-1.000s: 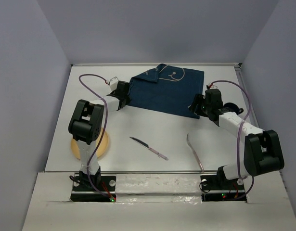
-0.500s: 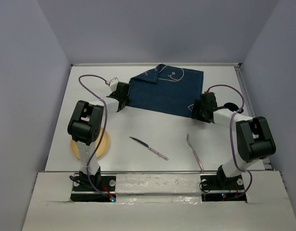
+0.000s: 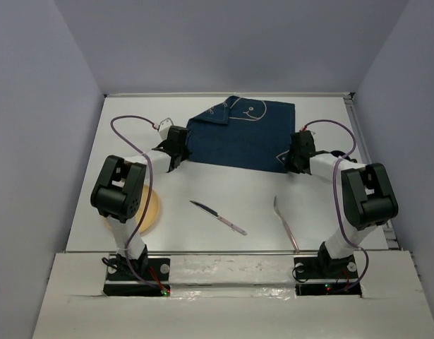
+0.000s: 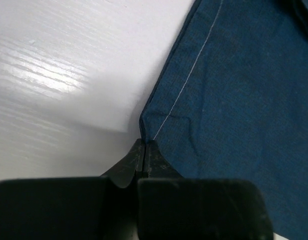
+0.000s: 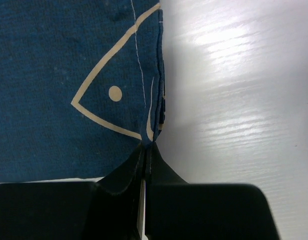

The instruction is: Set the dinner table for one person

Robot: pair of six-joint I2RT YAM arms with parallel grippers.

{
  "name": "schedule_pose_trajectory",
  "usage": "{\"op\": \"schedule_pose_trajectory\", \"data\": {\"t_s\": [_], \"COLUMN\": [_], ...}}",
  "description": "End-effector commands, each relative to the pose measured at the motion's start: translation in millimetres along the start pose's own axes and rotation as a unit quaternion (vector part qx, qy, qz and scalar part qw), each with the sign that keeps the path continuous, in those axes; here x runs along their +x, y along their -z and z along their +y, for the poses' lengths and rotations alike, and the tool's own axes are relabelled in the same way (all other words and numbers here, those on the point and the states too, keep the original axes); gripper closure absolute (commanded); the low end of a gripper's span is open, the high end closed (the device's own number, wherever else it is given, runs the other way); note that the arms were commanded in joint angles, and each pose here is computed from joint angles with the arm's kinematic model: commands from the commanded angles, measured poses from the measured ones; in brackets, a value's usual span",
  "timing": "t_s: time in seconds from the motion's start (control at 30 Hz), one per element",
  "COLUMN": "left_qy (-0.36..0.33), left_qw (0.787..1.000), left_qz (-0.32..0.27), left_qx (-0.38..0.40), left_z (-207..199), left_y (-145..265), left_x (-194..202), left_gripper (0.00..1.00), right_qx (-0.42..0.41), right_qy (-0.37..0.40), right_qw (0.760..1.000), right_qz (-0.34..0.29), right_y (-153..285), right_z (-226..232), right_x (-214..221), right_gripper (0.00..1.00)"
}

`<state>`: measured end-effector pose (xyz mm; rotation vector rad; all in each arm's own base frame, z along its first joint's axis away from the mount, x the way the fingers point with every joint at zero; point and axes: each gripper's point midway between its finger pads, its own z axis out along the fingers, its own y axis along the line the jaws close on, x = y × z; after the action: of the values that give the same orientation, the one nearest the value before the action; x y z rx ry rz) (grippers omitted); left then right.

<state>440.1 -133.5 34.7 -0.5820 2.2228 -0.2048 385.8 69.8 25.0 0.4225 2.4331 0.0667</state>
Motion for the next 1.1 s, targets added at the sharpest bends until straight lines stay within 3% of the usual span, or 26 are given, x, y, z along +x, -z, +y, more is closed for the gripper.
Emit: {"op": "schedule_pose_trajectory", "data": {"t_s": [0.0, 0.1, 0.27, 0.33, 0.37, 0.4, 0.57, 0.67, 0.77, 1.07], "left_qy": [0.026, 0.050, 0.073, 0.097, 0.108, 0.110, 0.120, 0.123, 0.123, 0.113], "left_qw": [0.996, 0.985, 0.956, 0.935, 0.916, 0.910, 0.868, 0.855, 0.857, 0.890], "left_qz": [-0.057, -0.106, -0.191, -0.231, -0.262, -0.270, -0.326, -0.338, -0.346, -0.332], "left_qx": [0.057, 0.124, 0.212, 0.251, 0.285, 0.295, 0.354, 0.373, 0.362, 0.293], "left_z": [-26, -50, -87, -92, -99, -98, -103, -104, -102, -105], "left_y": [36, 77, 169, 220, 261, 274, 364, 387, 386, 316], "left_x": [-41, -77, -149, -179, -203, -207, -249, -258, -262, -284], "left_gripper": [1.00, 1.00, 1.00, 1.00, 1.00, 1.00, 1.00, 1.00, 1.00, 1.00], "right_qx": [-0.012, -0.032, -0.122, -0.146, -0.166, -0.166, -0.219, -0.249, -0.247, -0.184], "right_qy": [-0.010, -0.009, -0.014, -0.009, -0.007, -0.007, 0.002, 0.004, 0.007, 0.019], "right_qw": [0.998, 0.993, 0.961, 0.947, 0.930, 0.930, 0.887, 0.871, 0.874, 0.896], "right_qz": [-0.055, -0.111, -0.249, -0.286, -0.327, -0.327, -0.407, -0.424, -0.419, -0.404], "right_y": [27, 58, 177, 225, 273, 273, 380, 411, 408, 345], "right_z": [5, 12, 32, 37, 38, 38, 43, 46, 49, 60], "right_x": [-32, -67, -137, -161, -181, -181, -216, -218, -221, -254], "right_gripper": [1.00, 1.00, 1.00, 1.00, 1.00, 1.00, 1.00, 1.00, 1.00, 1.00]}}
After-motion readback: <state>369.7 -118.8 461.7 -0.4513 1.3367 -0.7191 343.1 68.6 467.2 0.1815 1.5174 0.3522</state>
